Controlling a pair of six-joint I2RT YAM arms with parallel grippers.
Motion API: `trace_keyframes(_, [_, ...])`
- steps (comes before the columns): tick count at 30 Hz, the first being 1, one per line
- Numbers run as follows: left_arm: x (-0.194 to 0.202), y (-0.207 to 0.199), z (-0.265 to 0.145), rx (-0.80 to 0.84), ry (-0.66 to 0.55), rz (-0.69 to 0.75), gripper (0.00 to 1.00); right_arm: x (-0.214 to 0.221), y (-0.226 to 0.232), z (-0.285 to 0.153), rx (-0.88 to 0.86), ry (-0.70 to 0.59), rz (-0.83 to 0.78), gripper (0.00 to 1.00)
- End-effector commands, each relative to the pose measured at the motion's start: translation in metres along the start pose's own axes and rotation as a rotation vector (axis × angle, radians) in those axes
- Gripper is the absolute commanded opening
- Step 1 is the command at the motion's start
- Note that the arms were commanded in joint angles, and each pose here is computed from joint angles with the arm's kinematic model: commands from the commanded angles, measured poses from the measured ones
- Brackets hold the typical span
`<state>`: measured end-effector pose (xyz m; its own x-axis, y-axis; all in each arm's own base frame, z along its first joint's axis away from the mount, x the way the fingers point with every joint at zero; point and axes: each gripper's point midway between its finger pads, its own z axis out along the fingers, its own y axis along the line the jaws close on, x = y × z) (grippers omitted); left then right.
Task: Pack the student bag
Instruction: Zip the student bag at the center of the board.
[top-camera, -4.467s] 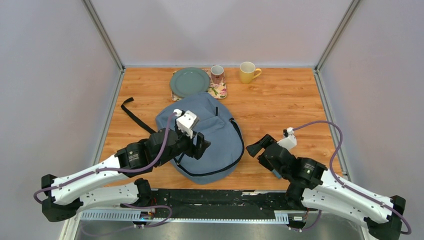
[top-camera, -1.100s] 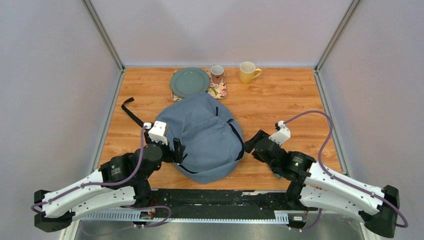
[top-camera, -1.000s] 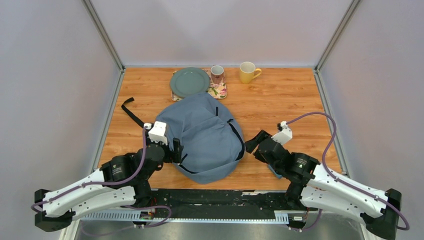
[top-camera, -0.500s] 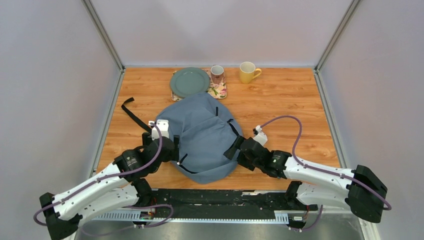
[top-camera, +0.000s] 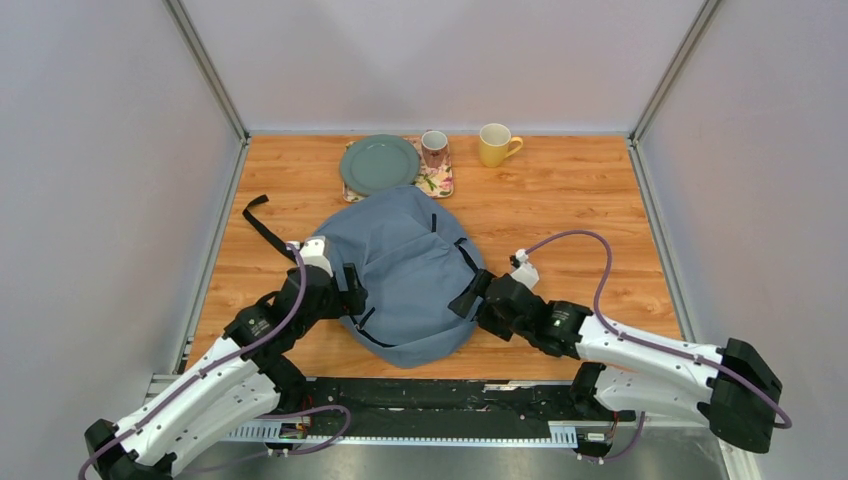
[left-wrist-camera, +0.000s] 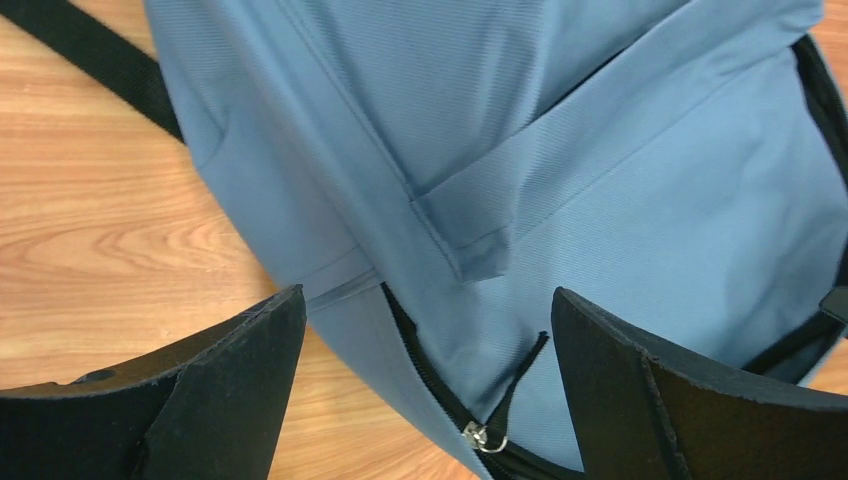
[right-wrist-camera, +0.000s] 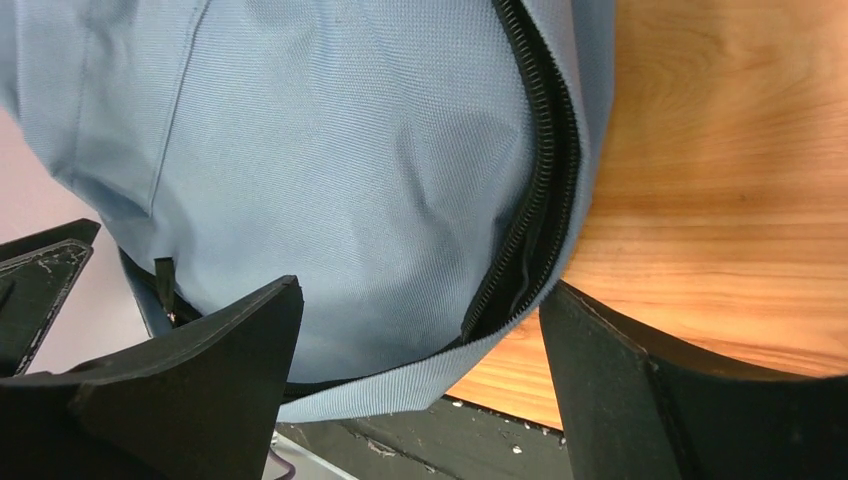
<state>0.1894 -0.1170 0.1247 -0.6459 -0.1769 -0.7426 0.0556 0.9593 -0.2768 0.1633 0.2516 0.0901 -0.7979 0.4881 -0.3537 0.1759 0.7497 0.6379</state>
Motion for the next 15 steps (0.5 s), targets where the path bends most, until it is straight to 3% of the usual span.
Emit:
trace_keyframes(1, [-0.01, -0.016, -0.004, 0.073, -0.021, -0.053, 0.99, -0.024, 0.004, -0.021, 0.002, -0.092, -0.011, 0.91])
trace_keyframes(9, [-0.006, -0.003, -0.013, 0.028, -0.024, -0.095, 0.99, -0.058, 0.006, -0.062, 0.056, -0.196, -0.088, 0.92])
trace_keyframes(15, [-0.008, 0.001, -0.019, 0.059, -0.082, -0.096, 0.99, -0.077, 0.034, -0.086, -0.042, -0.254, -0.118, 0.92])
